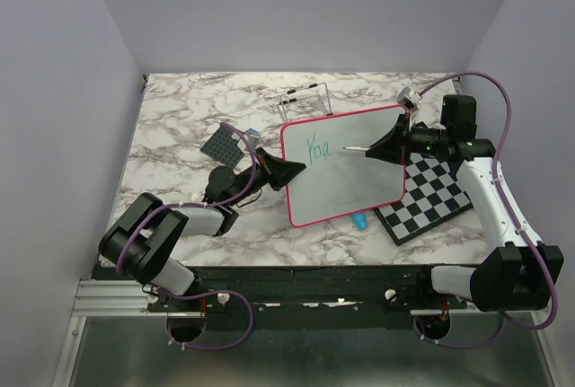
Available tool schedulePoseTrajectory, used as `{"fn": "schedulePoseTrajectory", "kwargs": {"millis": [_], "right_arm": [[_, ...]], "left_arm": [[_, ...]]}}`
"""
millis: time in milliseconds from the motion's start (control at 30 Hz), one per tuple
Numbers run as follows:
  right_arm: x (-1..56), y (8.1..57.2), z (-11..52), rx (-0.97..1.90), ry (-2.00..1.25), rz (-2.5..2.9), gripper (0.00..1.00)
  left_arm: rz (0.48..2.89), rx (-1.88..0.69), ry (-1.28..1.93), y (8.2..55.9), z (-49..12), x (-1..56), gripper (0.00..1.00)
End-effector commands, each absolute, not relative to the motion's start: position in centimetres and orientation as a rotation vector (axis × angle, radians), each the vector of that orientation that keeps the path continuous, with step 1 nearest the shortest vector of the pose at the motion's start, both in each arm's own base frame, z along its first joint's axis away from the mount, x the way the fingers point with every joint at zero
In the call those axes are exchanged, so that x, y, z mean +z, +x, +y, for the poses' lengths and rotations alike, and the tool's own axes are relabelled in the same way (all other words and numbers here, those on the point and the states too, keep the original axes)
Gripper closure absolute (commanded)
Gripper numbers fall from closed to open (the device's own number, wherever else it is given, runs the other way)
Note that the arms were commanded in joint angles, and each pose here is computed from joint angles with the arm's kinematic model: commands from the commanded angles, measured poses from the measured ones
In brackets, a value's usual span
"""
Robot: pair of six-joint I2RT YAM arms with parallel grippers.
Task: Write a sentence on the whiteboard
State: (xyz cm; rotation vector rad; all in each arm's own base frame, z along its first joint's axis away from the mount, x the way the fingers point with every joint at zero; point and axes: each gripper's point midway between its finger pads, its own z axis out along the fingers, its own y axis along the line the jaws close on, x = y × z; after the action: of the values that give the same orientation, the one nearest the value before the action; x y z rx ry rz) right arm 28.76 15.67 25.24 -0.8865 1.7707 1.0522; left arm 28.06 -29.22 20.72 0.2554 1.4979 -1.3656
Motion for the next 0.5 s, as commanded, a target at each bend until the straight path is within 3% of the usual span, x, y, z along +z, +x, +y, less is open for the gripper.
{"fn": "schedulePoseTrajectory", "kwargs": {"millis": [0,467], "right_arm": [[25.8,30.4,15.2,0.983,-0.896,1.755,0.99],[24.9,32.7,14.9,0.977,-0.824,1.804,0.99]], "left_arm": [[1.429,-1.319,0.335,27.5,-29.1,21.6,1.00],[1.435,-1.321,0.334,27.4,-29.0,21.5,1.00]]}}
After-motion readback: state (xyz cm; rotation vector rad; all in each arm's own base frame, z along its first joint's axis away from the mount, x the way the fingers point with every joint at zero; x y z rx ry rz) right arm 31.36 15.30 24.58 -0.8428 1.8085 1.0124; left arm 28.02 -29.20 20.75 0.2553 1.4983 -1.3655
